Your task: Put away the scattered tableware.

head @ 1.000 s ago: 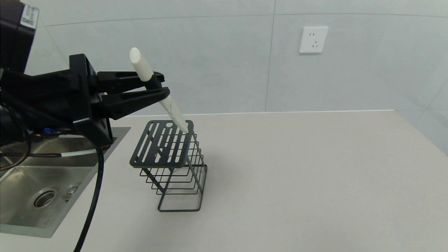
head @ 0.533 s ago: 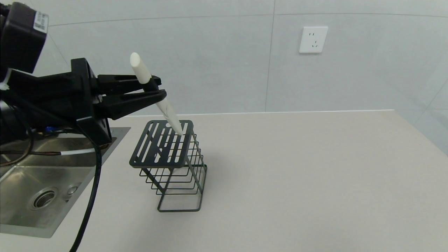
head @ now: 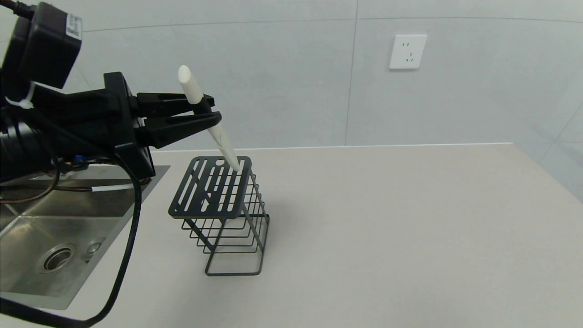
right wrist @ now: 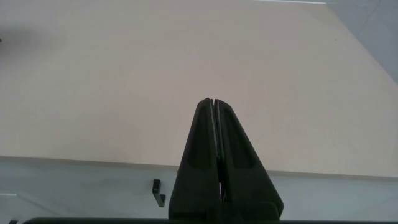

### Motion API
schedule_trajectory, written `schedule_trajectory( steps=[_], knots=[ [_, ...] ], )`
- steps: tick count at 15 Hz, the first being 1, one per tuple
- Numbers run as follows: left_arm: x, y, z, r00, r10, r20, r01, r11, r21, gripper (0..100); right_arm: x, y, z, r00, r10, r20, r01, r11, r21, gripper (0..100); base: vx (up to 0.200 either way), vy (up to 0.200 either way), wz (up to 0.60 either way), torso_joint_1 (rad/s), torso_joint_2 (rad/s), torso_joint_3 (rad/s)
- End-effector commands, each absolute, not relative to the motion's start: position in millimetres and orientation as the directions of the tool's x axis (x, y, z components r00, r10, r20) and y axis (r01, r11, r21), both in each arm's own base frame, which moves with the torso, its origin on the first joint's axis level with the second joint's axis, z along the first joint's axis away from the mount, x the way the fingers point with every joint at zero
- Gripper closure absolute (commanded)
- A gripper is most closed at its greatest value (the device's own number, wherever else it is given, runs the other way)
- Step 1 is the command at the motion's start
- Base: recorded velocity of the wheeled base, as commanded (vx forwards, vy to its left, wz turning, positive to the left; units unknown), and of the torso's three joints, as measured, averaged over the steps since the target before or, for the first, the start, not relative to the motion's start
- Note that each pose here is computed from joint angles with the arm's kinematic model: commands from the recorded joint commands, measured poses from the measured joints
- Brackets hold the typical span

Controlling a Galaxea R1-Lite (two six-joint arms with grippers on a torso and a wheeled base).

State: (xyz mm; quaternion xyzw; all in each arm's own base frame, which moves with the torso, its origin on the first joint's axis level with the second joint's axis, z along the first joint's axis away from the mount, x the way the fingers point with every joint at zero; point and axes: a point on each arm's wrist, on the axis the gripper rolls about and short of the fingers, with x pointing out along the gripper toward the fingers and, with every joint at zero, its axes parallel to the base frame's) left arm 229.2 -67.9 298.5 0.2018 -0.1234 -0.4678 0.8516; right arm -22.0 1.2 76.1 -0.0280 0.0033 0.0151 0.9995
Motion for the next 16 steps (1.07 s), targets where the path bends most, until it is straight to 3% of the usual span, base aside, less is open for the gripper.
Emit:
schedule_trajectory(
  steps=[1, 16],
  knots=[
    [234.5, -69.0, 294.9, 0.532, -0.846, 0.011, 0.753, 0.48, 0.45, 100, -22.3, 1.2, 75.9, 1.0, 0.031, -0.003, -0.031, 0.998, -0.057, 100, 0.0, 0.0, 0.0, 0.0, 0.0, 0.0],
    [240.4, -66.0, 287.6, 0.547, -0.837, -0.01, 0.758, 0.49, 0.431, 100, -22.7, 1.1, 75.8, 0.999, 0.034, 0.002, -0.034, 0.998, -0.058, 100, 0.0, 0.0, 0.0, 0.0, 0.0, 0.0]
  ],
)
